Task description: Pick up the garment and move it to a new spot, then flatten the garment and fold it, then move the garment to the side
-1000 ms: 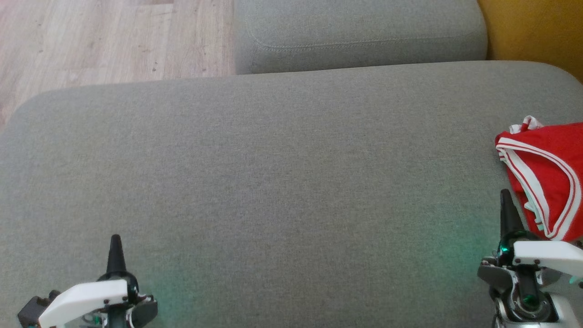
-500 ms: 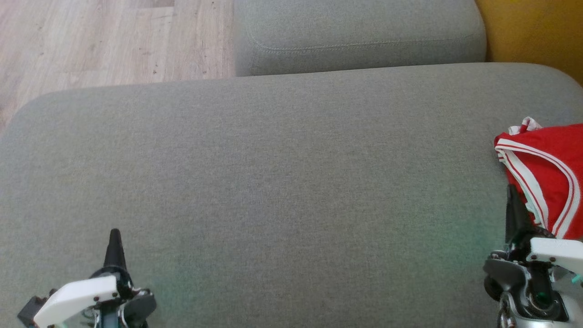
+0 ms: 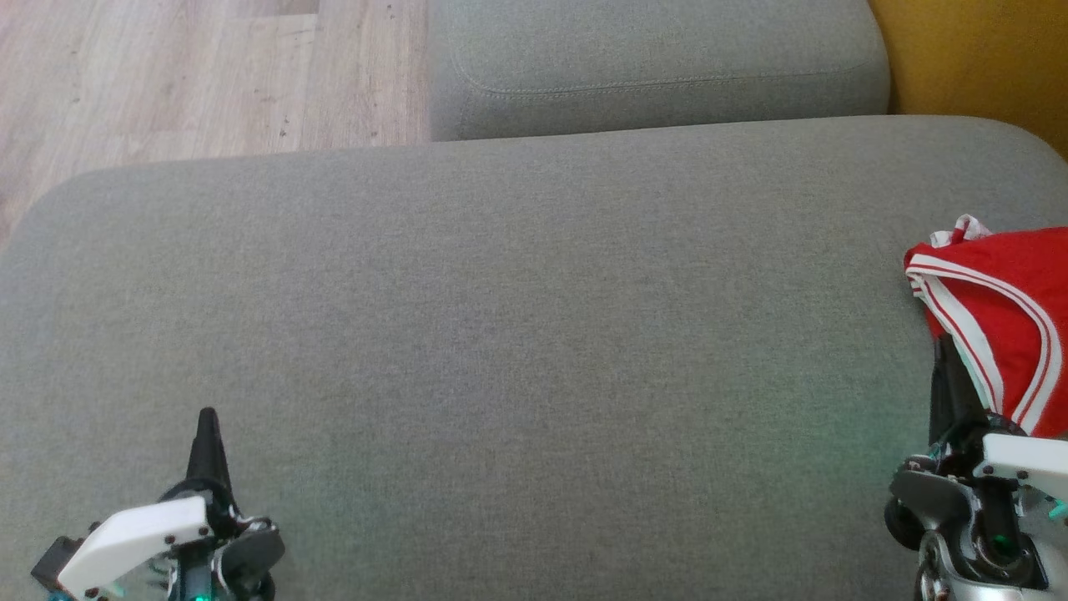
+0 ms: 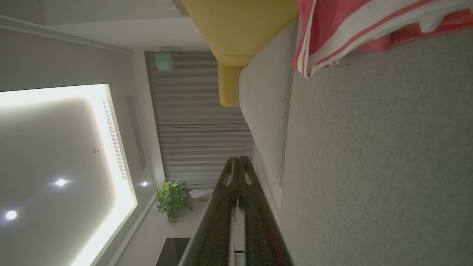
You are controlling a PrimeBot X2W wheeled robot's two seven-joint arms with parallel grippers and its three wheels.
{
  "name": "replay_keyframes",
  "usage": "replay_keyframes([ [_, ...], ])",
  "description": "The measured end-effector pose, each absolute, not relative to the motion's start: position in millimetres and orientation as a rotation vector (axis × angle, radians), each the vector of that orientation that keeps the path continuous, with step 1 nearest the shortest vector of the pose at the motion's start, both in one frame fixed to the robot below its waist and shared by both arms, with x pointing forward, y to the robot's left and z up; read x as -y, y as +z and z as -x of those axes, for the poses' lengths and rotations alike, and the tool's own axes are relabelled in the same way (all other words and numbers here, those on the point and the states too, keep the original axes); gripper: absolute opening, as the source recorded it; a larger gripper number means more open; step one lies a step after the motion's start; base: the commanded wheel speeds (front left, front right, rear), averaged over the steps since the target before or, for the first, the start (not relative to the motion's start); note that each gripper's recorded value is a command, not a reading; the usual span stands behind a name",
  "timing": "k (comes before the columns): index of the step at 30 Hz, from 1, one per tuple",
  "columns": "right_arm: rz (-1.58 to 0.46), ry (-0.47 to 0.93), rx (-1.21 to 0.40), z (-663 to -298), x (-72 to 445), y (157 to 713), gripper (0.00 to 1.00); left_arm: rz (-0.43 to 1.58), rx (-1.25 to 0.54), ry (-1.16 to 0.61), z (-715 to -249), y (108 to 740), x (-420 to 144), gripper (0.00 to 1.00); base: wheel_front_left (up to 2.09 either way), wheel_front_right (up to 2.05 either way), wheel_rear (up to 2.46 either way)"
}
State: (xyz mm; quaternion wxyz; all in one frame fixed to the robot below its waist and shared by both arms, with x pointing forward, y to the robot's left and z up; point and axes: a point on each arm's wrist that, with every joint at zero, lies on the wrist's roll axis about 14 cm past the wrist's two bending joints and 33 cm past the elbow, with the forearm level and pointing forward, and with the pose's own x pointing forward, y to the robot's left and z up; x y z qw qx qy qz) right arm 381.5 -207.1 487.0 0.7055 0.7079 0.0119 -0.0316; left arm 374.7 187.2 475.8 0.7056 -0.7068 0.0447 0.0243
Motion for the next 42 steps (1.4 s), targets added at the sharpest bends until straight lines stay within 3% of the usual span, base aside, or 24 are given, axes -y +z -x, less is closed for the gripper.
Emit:
replay_keyframes([
  [42,-1.573,-0.07,-0.026,-381.5,207.1,487.0,0.0,1.571,-0.099,0.054,-374.7,475.8,-187.3,0.0,0.0,0.0,0.0],
])
